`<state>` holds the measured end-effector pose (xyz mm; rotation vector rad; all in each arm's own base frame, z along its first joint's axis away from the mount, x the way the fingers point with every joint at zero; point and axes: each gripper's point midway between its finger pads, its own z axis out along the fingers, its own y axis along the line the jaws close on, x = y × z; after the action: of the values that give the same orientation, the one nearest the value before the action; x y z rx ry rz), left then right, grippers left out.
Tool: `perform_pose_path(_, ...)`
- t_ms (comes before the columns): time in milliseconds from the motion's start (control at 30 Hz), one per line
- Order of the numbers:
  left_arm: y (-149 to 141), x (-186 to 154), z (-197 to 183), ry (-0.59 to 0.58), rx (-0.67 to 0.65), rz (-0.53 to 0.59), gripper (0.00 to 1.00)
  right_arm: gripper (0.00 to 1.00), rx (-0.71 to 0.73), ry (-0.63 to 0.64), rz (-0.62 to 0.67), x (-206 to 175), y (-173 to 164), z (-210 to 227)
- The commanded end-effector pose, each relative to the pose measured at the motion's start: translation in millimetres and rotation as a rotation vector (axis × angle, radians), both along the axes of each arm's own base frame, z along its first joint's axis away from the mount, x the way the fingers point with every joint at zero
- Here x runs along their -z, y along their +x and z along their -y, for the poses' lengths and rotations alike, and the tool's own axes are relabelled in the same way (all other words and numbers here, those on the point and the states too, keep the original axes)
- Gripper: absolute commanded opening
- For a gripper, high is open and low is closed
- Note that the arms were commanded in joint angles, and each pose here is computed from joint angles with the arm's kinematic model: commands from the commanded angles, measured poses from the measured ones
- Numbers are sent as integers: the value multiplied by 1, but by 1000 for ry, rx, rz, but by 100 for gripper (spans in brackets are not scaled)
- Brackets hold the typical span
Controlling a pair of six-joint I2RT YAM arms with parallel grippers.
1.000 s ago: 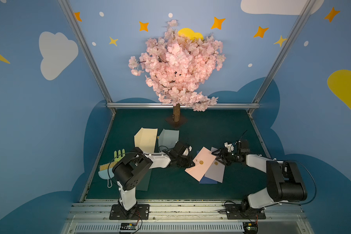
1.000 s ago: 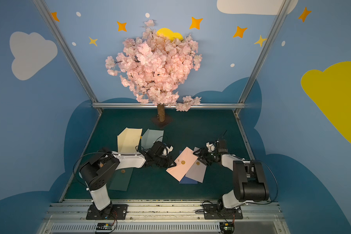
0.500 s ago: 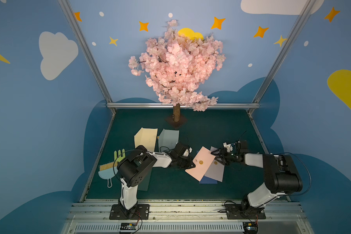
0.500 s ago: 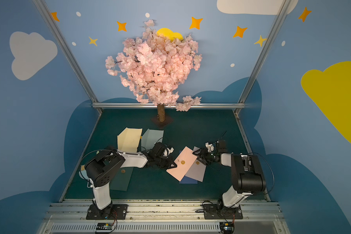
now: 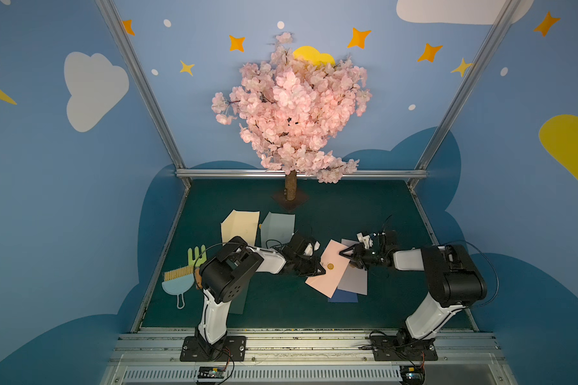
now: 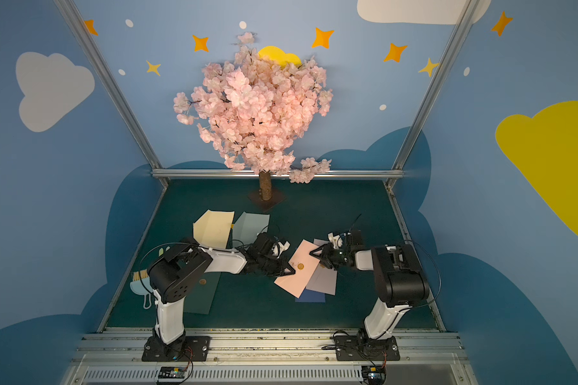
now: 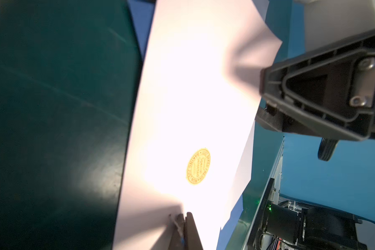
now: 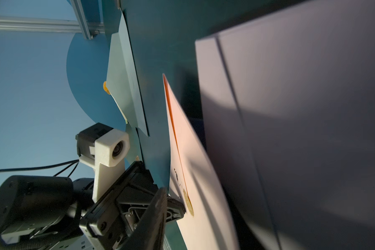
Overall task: Open the envelope
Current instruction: Pick up the envelope from the center of the board.
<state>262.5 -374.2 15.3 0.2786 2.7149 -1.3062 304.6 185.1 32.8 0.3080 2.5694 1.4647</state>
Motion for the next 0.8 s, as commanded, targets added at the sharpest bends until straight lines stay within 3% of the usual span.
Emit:
perform_pose_path(0,-9,33,-14,93,-20,-64,3,33,-18,0,10,3,-4,-12)
perform_pose_path(133,-9,32,-15,92,-22,-61,3,6,-37,10,29,0,-4,-24)
perform_pose_path(200,-9,30,-15,88,-21,-57,3,0,-39,17,34,-3,-2,-26)
perform_pose_path(400,-6,15,-16,83,-20,-15,3,0,-60,21,72,-24,-1,-32)
perform_pose_path(533,2,-31,-24,100,-18,133,3,0,-91,-41,100,-46,-10,-29)
perform_pose_path(767,1,-120,-61,341,9,527,30,0,-152,-158,212,-124,-27,-29)
